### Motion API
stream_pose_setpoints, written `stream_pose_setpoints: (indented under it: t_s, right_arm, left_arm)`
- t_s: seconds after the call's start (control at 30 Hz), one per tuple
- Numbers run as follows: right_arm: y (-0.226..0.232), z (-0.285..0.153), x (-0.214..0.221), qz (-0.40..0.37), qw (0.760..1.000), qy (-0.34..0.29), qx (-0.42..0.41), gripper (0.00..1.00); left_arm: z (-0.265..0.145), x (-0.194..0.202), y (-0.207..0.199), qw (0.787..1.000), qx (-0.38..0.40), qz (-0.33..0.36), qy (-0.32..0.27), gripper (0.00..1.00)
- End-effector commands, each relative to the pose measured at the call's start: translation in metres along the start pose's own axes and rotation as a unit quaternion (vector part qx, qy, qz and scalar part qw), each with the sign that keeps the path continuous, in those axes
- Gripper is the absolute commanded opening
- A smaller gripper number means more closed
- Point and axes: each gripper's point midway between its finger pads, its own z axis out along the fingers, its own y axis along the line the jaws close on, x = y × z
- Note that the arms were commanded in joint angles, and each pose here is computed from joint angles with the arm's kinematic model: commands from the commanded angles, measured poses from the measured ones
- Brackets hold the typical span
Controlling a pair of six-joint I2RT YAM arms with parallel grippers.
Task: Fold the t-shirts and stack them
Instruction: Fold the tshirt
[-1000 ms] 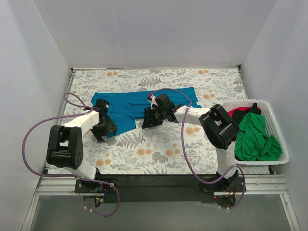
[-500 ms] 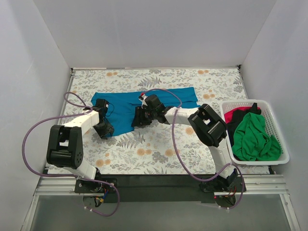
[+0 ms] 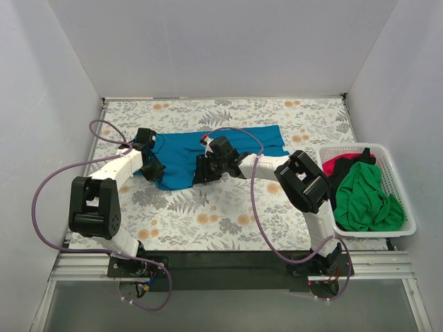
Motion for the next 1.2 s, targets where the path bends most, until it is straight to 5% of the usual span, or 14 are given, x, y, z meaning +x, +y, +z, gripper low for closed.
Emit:
stream_pose_setpoints:
  t_s: [0.0, 0.53, 0.83, 1.17]
  right_arm:
    - [0.003, -0.027, -0.016, -0.05, 0.999, -0.015, 0.016, 0.5]
    - [-0.017, -0.107, -0.005, -0.112, 0.991, -0.021, 0.065, 0.5]
    - [-0.041, -0.143, 0.01, -0.105, 0.988, -0.023, 0.109, 0.5]
    - [-0.062, -0.16, 0.011, -0.092, 0.986, -0.026, 0.134, 0.5]
  left_arm:
    - [-0.019, -0.032, -0.027, 0.998, 0.037, -0.003, -0.043, 0.0]
    - [-0.039, -0.122, -0.094, 0.986, 0.084, -0.006, -0.143, 0.0]
    - [-0.023, -0.184, -0.147, 0.975, 0.108, -0.01, -0.191, 0.0]
    - [0.007, -0.209, -0.177, 0.971, 0.128, -0.005, -0.202, 0.0]
